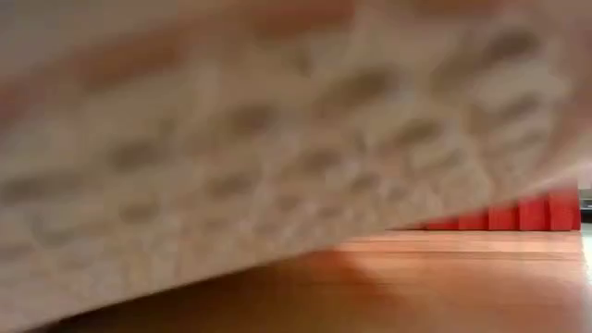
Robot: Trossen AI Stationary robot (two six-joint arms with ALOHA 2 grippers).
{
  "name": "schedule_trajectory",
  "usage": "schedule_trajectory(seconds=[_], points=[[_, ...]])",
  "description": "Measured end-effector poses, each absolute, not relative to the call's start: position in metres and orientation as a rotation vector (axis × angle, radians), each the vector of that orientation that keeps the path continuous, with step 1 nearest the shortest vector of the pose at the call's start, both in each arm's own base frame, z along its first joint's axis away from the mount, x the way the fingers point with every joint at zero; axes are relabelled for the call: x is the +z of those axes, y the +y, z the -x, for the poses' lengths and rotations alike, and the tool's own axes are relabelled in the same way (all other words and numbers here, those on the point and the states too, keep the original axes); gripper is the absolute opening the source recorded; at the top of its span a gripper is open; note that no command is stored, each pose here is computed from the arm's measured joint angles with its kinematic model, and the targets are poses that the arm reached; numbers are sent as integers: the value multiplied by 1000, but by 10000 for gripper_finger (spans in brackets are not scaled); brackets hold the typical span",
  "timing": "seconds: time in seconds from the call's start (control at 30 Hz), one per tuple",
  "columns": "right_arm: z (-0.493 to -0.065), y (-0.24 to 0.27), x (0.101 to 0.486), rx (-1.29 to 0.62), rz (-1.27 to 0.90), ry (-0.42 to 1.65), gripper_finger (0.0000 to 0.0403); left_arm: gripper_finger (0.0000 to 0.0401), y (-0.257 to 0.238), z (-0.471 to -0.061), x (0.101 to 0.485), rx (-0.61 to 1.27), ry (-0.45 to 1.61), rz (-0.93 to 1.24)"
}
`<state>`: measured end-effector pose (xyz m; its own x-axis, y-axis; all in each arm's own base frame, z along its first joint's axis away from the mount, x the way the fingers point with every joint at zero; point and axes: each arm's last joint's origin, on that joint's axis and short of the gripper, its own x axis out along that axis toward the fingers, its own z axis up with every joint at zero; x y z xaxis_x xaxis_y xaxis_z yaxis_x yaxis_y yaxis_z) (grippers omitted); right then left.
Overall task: Pick and place slides into bin
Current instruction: Put the pink slide into the red bin
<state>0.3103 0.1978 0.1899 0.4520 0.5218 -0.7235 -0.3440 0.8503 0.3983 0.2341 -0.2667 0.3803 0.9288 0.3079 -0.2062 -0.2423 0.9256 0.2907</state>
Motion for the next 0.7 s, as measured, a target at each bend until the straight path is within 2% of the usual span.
schedule_trajectory(seconds=[0.33,0.5,0.7], points=[[-302,205,215,639,-135,833,4,241,-267,-234,380,285,252,-264],[-301,209,235,750,-53,660,5,241,-267,-234,380,285,252,-264],[-291,202,276,796,23,439,4,241,-267,-234,380,291,251,-273]])
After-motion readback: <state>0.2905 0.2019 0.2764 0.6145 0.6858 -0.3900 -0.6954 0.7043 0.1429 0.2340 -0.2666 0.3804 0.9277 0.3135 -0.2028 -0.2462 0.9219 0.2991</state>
